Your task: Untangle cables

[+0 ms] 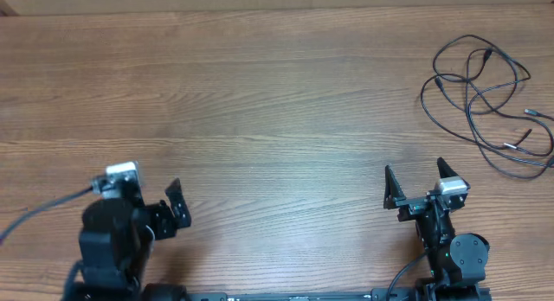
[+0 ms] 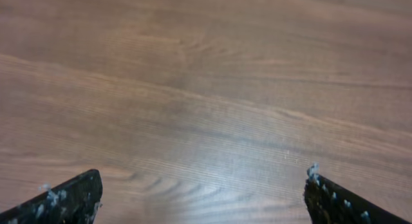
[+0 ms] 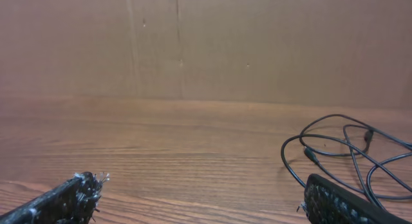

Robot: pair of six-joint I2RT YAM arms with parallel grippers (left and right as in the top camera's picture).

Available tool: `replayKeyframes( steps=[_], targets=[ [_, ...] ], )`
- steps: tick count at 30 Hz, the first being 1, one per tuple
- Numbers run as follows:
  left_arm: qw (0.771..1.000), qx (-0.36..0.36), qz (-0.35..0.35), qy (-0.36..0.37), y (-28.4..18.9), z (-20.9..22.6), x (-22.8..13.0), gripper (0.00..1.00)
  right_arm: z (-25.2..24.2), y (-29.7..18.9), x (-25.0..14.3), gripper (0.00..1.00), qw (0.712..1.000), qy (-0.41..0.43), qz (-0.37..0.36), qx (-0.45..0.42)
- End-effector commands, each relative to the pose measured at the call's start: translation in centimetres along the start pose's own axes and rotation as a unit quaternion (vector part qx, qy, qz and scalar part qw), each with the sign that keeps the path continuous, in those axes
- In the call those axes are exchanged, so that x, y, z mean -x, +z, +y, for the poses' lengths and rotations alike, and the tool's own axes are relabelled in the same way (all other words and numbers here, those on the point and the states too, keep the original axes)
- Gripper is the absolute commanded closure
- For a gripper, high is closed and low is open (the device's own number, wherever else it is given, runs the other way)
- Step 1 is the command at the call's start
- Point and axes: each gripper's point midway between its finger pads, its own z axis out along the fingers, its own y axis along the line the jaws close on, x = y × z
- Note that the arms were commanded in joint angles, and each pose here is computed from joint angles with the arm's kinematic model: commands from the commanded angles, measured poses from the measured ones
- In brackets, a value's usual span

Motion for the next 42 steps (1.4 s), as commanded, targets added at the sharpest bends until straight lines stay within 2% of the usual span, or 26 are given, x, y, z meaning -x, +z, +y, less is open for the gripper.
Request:
replayKeyframes(
  steps=[1,10,16,22,25,31,33,42],
  targets=[
    [1.0,-0.027,-0.013,0.003,1.6,-0.3,-2.7,0.0,0.0,0.0,-0.2,0.0,1.0,-0.003,-0.001,0.001],
    [0.983,-0.099,-0.154,-0.009,5.3,-1.7,-4.0,0.0,0.0,0.0,-0.2,0.0,1.0,-0.003,-0.001,0.001],
    [0.962,-0.121,-0.245,-0.014,6.2,-2.2,-2.6,0.0,0.0,0.0,-0.2,0.0,1.0,-0.003,-0.001,0.001],
    [0.931,-0.122,-0.343,0.038,5.5,-2.7,-0.5,0.0,0.0,0.0,-0.2,0.0,1.0,-0.003,-0.001,0.001],
    [0.924,-0.116,-0.352,0.091,5.3,-3.1,-0.4,0.0,0.0,0.0,-0.2,0.0,1.0,-0.003,-0.001,0.001],
    [0.95,-0.117,-0.265,0.112,7.9,-3.0,-4.1,0.0,0.0,0.0,-0.2,0.0,1.0,-0.003,-0.001,0.001],
    [0.945,-0.119,-0.271,0.139,7.8,-3.3,-4.0,0.0,0.0,0.0,-0.2,0.0,1.0,-0.003,-0.001,0.001],
    [0.948,-0.125,-0.268,0.118,7.8,-3.3,-4.0,0.0,0.0,0.0,-0.2,0.0,1.0,-0.003,-0.001,0.001]
  ],
)
